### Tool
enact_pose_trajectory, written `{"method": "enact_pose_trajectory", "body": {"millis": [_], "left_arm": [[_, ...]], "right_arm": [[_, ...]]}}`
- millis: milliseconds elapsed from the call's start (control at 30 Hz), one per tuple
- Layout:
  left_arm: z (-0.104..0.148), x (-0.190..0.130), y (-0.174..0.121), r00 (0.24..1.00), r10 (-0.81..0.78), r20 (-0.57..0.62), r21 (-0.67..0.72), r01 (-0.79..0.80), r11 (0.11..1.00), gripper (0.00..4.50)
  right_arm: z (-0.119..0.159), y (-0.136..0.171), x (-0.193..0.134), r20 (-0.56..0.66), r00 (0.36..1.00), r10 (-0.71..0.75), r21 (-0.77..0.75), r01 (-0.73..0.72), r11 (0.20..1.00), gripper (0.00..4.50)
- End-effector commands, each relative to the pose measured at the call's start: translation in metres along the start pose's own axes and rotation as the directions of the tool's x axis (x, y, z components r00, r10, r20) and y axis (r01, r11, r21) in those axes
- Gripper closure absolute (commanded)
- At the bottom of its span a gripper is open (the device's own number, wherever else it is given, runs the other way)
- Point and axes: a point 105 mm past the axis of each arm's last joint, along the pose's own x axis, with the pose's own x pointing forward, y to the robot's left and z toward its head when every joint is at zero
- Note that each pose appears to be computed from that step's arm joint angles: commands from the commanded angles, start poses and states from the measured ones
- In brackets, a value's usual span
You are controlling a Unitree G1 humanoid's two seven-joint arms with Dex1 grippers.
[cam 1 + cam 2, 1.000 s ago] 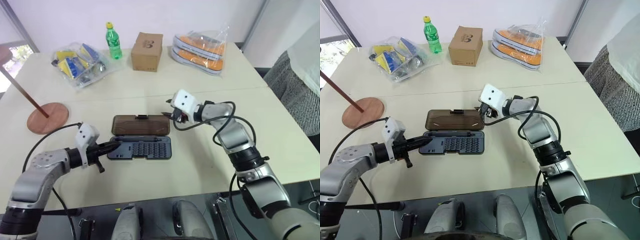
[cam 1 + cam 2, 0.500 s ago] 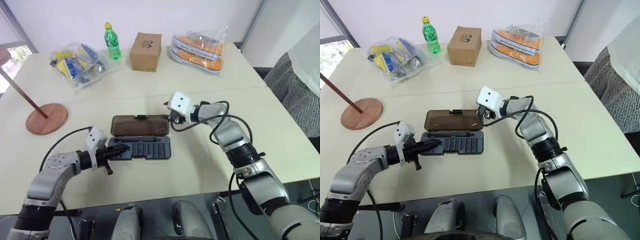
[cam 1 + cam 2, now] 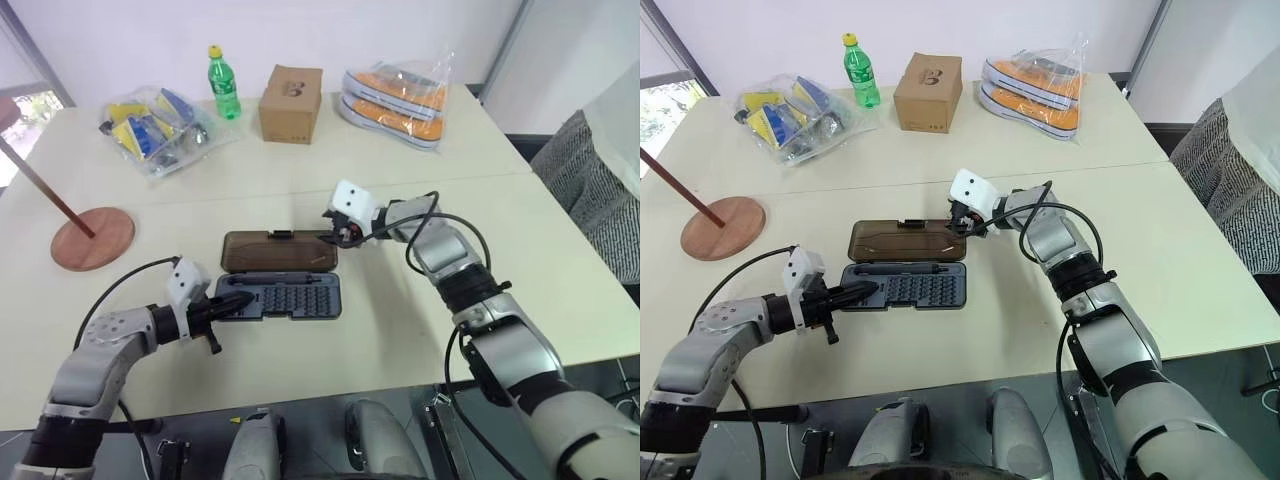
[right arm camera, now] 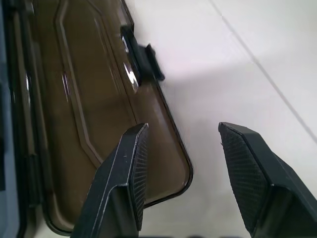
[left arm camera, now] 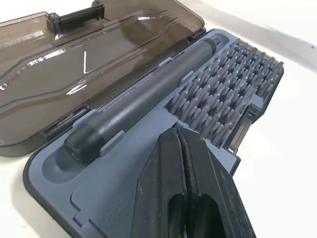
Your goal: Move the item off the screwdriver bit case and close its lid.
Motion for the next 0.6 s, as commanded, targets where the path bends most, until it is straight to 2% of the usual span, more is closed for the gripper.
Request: {"method": "enact_pose_trajectory", "body": {"millis": [33,600], "left_arm": [[-0.012,-0.003,-0.001,0.999,0.016,-0.045,-0.028,-0.017,0.999,4.45],[-0.008,0.001,-0.002,0.999,0.036,-0.023,-0.014,-0.036,0.999,4.45]], "right_arm": [[0.007,-0.009,0.003,0.017,1.0,-0.025,-0.014,0.025,1.0,2.15],[-0.007,-0.013,0.01,-0.022,0.999,-0.024,0.008,0.024,1.0,2.15]]}}
